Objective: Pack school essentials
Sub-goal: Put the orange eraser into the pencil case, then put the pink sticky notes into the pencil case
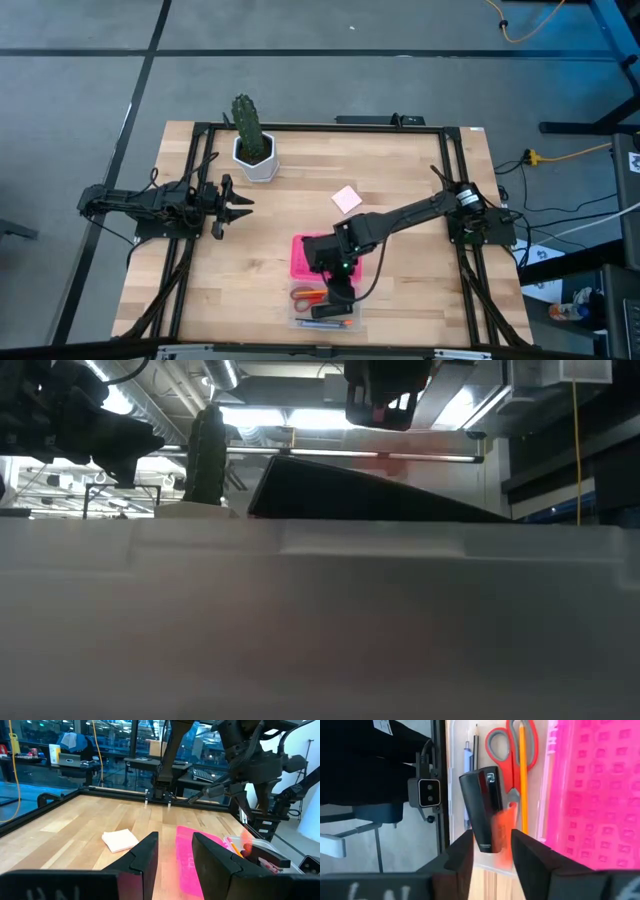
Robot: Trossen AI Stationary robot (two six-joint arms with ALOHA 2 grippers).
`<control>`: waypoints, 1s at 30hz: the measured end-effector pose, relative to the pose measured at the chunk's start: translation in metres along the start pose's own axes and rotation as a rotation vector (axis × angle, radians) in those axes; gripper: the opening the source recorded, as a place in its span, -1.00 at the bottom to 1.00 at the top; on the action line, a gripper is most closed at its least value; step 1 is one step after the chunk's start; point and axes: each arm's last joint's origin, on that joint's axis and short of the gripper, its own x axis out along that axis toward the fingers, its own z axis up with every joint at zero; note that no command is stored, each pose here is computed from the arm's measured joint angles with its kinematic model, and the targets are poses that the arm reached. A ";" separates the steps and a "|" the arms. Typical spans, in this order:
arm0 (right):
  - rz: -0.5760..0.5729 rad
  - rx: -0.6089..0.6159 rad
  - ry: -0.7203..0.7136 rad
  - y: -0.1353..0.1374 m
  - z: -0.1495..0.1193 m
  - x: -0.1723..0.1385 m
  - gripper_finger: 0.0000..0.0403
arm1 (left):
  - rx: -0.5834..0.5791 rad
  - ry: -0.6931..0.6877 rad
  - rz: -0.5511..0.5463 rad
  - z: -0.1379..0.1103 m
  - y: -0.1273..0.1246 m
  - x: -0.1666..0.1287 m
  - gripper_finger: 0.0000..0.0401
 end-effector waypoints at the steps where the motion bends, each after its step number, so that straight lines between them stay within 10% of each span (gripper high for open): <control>1: 0.001 -0.001 0.001 0.001 0.000 0.000 -0.29 | 0.000 0.000 0.000 0.000 0.000 0.000 -0.43; 14: -0.095 0.043 -0.015 -0.004 -0.003 -0.007 -0.24 | 0.000 0.000 0.000 0.000 0.000 0.000 -0.43; 30: -0.631 0.165 -0.319 -0.059 -0.022 -0.144 -0.27 | 0.000 0.000 0.000 0.000 0.000 0.000 -0.43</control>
